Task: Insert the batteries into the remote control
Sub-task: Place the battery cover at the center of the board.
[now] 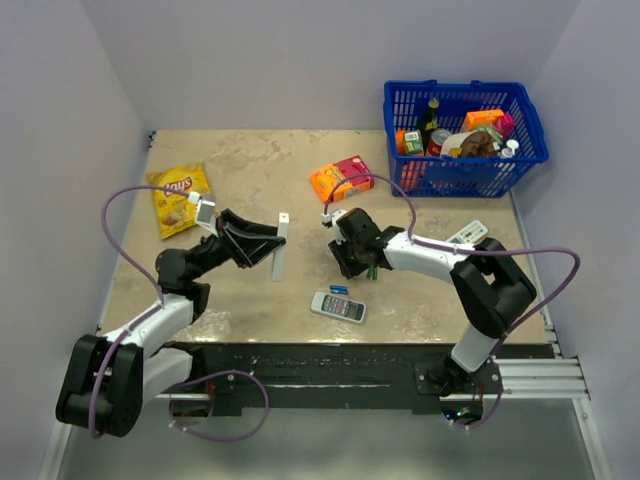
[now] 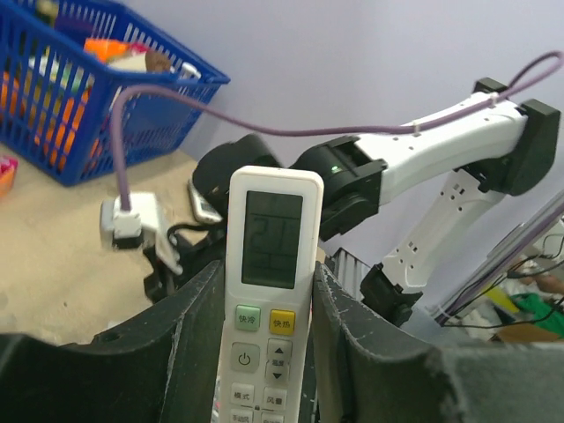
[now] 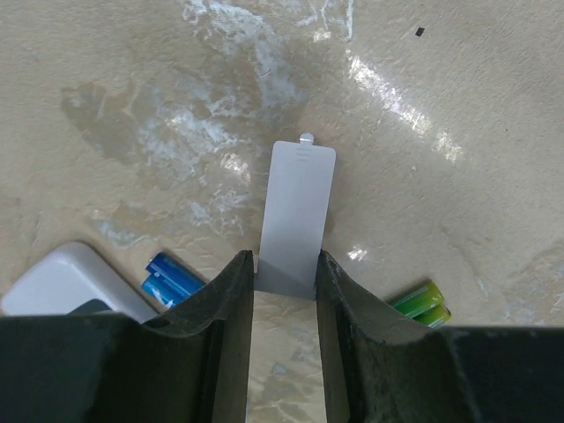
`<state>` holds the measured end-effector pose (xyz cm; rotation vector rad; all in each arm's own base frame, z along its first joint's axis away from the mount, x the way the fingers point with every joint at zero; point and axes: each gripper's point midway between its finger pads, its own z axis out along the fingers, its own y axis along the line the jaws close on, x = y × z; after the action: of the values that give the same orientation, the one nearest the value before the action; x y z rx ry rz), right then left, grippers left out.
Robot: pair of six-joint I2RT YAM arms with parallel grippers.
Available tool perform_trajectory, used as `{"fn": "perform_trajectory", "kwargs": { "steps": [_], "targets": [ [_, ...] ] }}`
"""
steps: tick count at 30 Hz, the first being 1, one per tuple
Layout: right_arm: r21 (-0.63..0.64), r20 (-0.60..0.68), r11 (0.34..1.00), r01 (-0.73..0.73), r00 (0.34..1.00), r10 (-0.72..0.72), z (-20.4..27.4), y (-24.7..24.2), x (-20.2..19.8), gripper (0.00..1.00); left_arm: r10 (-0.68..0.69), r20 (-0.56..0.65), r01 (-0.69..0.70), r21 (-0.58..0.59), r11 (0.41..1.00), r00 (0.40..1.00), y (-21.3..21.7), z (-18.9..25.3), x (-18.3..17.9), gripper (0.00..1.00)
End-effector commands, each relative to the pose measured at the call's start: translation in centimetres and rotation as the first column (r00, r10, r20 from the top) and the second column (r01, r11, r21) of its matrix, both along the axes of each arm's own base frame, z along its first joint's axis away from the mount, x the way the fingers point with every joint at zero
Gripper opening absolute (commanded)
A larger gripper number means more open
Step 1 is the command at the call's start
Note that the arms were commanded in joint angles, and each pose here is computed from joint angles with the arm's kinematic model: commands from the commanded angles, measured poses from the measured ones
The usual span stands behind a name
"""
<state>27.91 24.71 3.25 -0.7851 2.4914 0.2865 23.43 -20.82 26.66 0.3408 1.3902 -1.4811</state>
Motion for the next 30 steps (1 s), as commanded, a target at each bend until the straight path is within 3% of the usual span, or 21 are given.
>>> {"fn": "perform_trajectory", "kwargs": {
  "steps": [1,13,20,27,30],
  "targets": [
    [-0.064,0.036,0.998,0.013,0.999,-0.011,0.1,-0.4,1.5,0.12,0.052,0.306,-0.067,0.038,0.997,0.951,0.6,4.2,-0.6,0.00],
    [-0.135,-0.013,0.991,0.008,1.000,-0.010,-1.9,-1.1,1.3,0.35,0.075,0.299,-0.101,0.072,0.992,0.951,0.7,4.1,-0.1,0.00],
    [-0.149,-0.023,0.989,0.005,1.000,-0.009,-2.2,-1.4,1.1,0.42,0.082,0.300,-0.107,0.071,0.992,0.951,0.8,4.0,-0.2,0.00],
    [-0.114,-0.011,0.993,0.010,1.000,-0.011,-1.0,-1.2,0.8,0.59,0.098,0.296,-0.121,0.063,0.991,0.950,1.0,4.0,-0.5,0.00],
    [0.003,0.040,1.000,-0.029,0.999,0.029,2.6,0.2,0.6,0.64,0.108,0.298,-0.124,0.035,0.992,0.948,1.2,4.6,-0.8,0.00]
  ]
}}
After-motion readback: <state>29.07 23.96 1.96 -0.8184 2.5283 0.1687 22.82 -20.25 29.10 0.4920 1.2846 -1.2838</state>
